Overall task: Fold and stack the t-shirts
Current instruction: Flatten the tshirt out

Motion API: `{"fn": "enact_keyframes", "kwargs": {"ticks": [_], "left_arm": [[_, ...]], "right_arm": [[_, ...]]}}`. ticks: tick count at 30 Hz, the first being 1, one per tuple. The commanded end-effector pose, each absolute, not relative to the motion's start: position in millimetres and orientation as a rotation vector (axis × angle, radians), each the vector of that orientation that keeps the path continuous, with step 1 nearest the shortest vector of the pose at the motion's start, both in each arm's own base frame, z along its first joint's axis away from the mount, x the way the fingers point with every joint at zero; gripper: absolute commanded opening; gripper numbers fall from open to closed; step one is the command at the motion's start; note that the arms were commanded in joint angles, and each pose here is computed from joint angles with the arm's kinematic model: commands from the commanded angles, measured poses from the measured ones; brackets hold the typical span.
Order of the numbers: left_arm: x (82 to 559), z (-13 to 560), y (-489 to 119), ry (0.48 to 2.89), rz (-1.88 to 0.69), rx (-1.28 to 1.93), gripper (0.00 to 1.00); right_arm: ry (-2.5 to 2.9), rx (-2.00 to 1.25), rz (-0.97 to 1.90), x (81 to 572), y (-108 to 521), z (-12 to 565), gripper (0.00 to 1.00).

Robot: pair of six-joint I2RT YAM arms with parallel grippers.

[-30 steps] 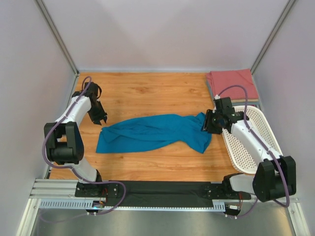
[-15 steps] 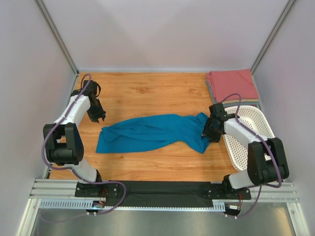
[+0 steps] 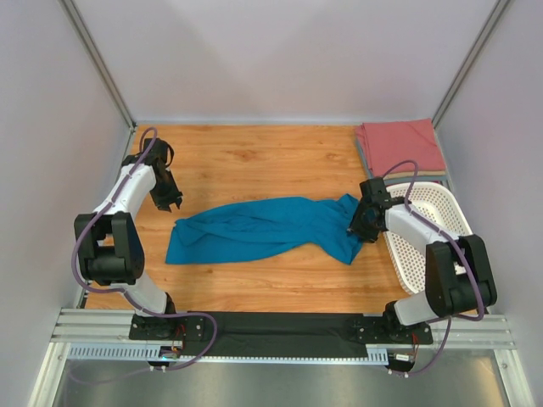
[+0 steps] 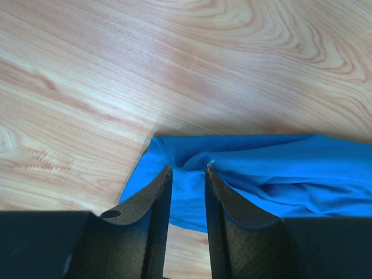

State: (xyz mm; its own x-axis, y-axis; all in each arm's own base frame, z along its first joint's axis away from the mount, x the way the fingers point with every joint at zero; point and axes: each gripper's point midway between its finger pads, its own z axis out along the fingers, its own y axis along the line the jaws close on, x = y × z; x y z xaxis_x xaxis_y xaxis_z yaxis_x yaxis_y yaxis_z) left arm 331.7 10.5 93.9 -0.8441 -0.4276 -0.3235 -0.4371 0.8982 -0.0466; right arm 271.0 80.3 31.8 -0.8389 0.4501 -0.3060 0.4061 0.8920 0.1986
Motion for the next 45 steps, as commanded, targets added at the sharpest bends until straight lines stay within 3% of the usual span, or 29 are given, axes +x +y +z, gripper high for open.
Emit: {"fn": "enact_keyframes", "kwargs": {"ticks": [1,8,10,12,15,22,28,36,45], "left_arm": [[336.0,104.7,12.0,2.7,0.035,-0.615,0.36],[331.3,106.3,13.3,2.701,0.042,-0.614,0.36],[326.4,104.8,12.9,2.709,0.047,-0.612,0.36],[321.4,102.8,15.5,2.717,0.067,-0.613,0.36],[317.7,106.5,20.8,2.712,0.109,-0.609,0.37],[316.7,124.6,24.5,2.646,0.126,-0.639,0.41],[320.8,137.1,8.9,2.55,-0.025,-0.633,0.48],[313.4,106.4,-31.7,2.655,-0.315,-0.61,0.44],[310.2,86.7,-45.1,2.662,-0.419,-0.492,0.42]], "right_arm": [[2.663,0.657,0.183,284.4,81.4,32.2,0.41],[2.677,0.672,0.17,285.6,81.4,26.7,0.4],[2.678,0.655,0.169,286.7,81.2,26.5,0.23],[2.671,0.631,0.155,291.8,79.8,34.7,0.0],[2.61,0.546,0.164,304.1,78.5,70.0,0.0],[2.219,0.264,0.287,338.7,83.0,238.5,0.0],[2.032,0.175,0.322,348.8,85.5,307.6,0.0],[2.065,0.174,0.345,346.6,89.4,295.5,0.0],[2.103,0.167,0.336,346.1,89.5,279.0,0.0]]}}
